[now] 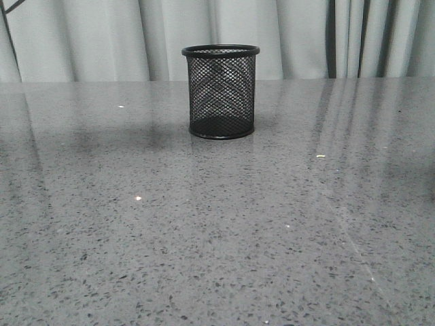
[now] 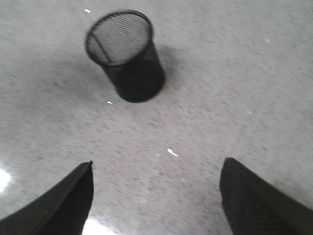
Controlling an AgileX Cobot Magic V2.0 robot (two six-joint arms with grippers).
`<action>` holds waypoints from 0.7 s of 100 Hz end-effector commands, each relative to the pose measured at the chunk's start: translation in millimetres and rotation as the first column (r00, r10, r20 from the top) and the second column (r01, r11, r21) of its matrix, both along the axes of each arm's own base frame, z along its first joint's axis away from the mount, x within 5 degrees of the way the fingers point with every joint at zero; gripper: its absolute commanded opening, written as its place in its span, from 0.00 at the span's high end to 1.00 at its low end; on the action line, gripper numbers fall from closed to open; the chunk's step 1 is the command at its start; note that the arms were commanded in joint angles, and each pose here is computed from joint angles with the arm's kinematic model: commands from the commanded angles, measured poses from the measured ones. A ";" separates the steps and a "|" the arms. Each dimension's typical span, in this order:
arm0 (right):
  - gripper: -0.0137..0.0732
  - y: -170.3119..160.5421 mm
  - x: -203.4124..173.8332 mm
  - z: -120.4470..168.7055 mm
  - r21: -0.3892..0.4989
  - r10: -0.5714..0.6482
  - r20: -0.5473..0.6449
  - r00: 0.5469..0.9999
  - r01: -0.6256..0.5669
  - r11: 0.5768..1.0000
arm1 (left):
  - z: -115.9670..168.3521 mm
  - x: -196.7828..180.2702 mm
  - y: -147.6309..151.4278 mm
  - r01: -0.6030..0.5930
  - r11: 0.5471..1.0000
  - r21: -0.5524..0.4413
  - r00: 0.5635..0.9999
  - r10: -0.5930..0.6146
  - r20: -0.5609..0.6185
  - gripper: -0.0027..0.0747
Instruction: Put scissors into bucket
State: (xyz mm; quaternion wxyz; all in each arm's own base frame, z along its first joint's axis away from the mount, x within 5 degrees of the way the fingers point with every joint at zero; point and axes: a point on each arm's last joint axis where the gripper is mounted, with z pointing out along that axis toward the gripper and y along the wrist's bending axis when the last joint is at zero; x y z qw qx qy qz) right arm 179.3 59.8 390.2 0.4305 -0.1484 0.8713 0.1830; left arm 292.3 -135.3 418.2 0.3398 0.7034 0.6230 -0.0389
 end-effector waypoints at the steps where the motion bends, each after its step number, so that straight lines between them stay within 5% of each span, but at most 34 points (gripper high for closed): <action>1: 0.28 4.1 0.8 20.5 0.084 0.006 0.116 0.993 -0.016 0.996 | 33.6 -23.6 -13.8 0.062 0.994 -0.093 0.995 -0.054 0.086 0.85; 41: 0.28 13.8 -4.7 33.1 0.252 0.047 0.160 0.986 -0.087 0.964 | 45.4 -51.5 -67.7 0.220 0.971 -0.094 0.955 -0.195 0.222 0.85; 70: 0.28 17.8 -9.5 39.5 0.335 0.066 0.170 0.983 -0.121 0.935 | 45.7 -63.5 -92.6 0.217 0.971 -0.097 0.946 -0.185 0.265 0.84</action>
